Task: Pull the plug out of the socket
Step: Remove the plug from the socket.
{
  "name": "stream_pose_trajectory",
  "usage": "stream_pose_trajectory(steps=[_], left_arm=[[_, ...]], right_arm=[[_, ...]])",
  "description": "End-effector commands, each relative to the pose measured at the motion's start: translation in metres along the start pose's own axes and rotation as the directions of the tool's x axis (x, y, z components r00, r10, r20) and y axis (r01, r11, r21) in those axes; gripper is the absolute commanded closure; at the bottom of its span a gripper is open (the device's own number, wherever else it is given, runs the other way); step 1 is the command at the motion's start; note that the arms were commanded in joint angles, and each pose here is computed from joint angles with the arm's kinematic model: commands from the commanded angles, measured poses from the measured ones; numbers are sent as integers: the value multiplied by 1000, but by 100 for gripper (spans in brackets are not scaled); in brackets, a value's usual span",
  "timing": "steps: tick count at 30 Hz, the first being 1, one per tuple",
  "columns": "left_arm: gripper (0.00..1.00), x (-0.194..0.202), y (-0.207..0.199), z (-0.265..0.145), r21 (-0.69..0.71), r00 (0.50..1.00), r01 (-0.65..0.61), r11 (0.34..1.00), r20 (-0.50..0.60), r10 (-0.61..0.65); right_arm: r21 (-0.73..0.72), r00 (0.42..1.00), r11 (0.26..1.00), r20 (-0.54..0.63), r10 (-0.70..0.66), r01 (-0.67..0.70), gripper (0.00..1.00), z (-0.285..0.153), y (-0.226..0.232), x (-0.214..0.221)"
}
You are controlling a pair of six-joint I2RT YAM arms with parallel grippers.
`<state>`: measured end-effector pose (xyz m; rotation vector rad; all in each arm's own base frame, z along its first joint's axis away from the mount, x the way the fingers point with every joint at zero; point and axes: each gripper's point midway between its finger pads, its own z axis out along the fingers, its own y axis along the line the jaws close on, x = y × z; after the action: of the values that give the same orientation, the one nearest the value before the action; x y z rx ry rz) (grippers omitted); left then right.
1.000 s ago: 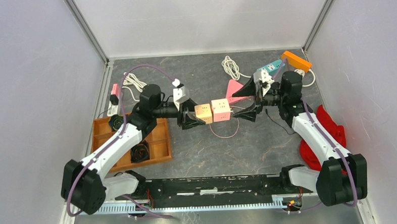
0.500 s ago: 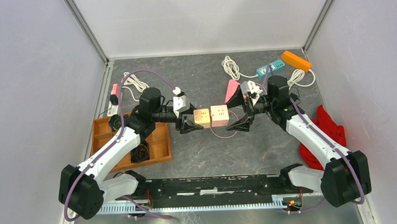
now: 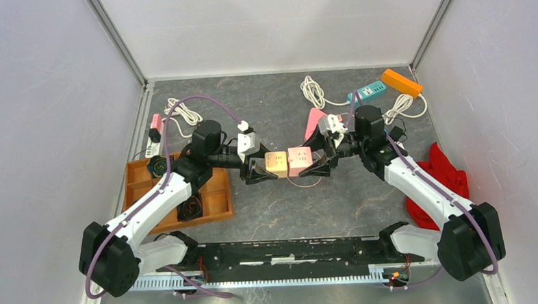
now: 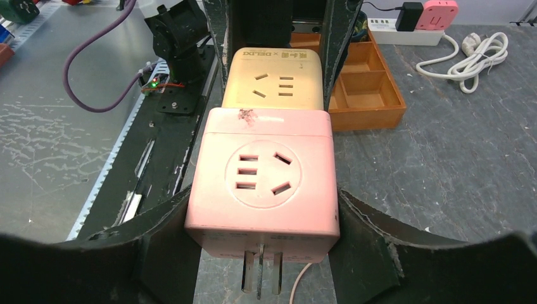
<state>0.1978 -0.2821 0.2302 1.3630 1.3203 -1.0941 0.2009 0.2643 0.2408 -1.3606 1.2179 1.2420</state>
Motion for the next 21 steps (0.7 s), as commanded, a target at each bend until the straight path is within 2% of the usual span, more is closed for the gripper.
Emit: stream_pose_trajectory(steps=[1,3,5,9,16,21], left_arm=[[97,-25,5,-1,-7,992,-114,993,54,114],[98,-24,10,-2,-40,992,-113,993,43,115],[98,-22,16,-4,-74,993,-114,991,24,116],[98,-22,13,-4,-57,991,-130,990,23,132],[98,-20,6,-6,-37,989,-150,988,10,151],[98,-21,14,-7,-75,992,-122,990,-4,123]], right_arm=[[-24,1000,1000,20,0,1,83,5,2,-6],[-53,1000,999,22,12,-11,95,8,7,-6],[-71,1000,997,24,6,-4,100,11,12,-7],[-14,1000,1000,7,-3,3,100,10,0,-8],[41,999,999,-41,-6,8,100,-20,-22,7],[-64,1000,998,-20,-17,16,100,-1,3,8]])
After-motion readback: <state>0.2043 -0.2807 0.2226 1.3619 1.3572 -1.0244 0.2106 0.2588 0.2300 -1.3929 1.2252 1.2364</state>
